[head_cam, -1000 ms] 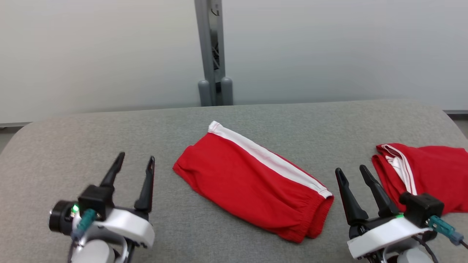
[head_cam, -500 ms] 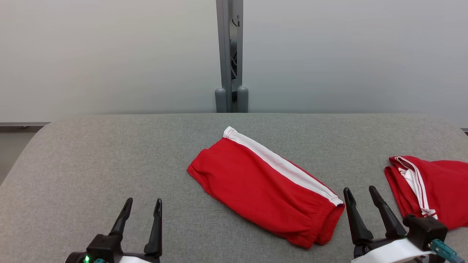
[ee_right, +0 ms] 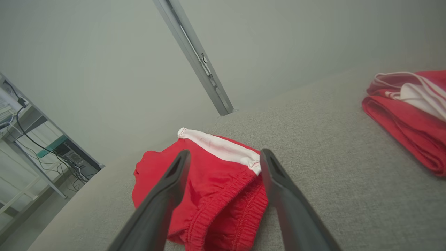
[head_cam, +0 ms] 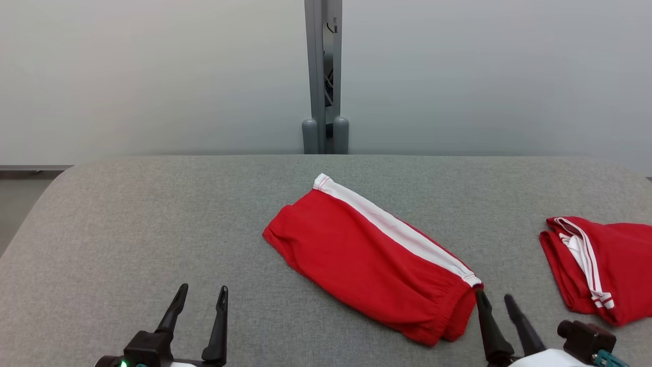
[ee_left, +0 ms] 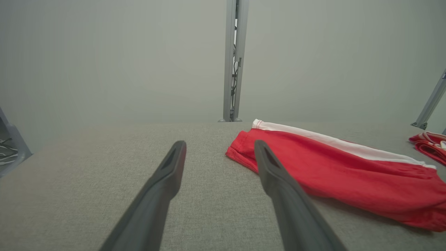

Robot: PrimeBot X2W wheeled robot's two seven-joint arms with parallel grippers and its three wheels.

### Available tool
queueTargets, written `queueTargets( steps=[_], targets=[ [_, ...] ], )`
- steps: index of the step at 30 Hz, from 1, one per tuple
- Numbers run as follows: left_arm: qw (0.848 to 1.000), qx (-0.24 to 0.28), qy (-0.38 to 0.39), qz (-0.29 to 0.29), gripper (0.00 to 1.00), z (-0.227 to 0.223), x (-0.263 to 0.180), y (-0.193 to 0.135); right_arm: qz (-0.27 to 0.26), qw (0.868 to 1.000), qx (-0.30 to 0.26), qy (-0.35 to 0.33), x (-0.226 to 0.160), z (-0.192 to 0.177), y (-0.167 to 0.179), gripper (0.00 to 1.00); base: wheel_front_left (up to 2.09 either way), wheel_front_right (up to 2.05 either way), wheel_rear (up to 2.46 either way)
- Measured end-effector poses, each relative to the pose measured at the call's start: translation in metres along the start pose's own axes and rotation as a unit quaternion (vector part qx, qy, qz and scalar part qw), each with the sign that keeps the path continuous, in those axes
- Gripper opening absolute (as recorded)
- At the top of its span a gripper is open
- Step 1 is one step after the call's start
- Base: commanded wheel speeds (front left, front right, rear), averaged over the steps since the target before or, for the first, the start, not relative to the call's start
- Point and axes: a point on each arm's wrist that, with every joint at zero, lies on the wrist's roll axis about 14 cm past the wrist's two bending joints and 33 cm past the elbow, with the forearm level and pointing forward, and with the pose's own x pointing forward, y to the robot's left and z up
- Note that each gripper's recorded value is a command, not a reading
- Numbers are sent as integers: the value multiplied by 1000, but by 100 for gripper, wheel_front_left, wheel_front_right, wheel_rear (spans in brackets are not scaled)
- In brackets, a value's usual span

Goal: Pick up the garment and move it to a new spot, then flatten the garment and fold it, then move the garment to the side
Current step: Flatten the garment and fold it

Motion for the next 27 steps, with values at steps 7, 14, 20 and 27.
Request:
queueTargets(
  steps=[7, 14, 20, 27],
  targets=[
    [1000, -3, 16, -2, 100, -10, -2, -2, -45, 988, 126, 80, -1, -44, -12, 100, 0, 0, 0],
    [1000, -3, 21, 1, 100, -13, -2, -1, -48, 977, 163, 125, 6, -64, -7, 100, 0, 0, 0],
    [1000, -3, 24, 17, 100, -14, -6, 7, -63, 970, 163, 168, 6, -86, -14, 100, 0, 0, 0],
    [999, -3, 28, 36, 100, -17, -12, 18, -58, 963, 183, 191, 14, -97, -4, 100, 0, 0, 0]
  ],
)
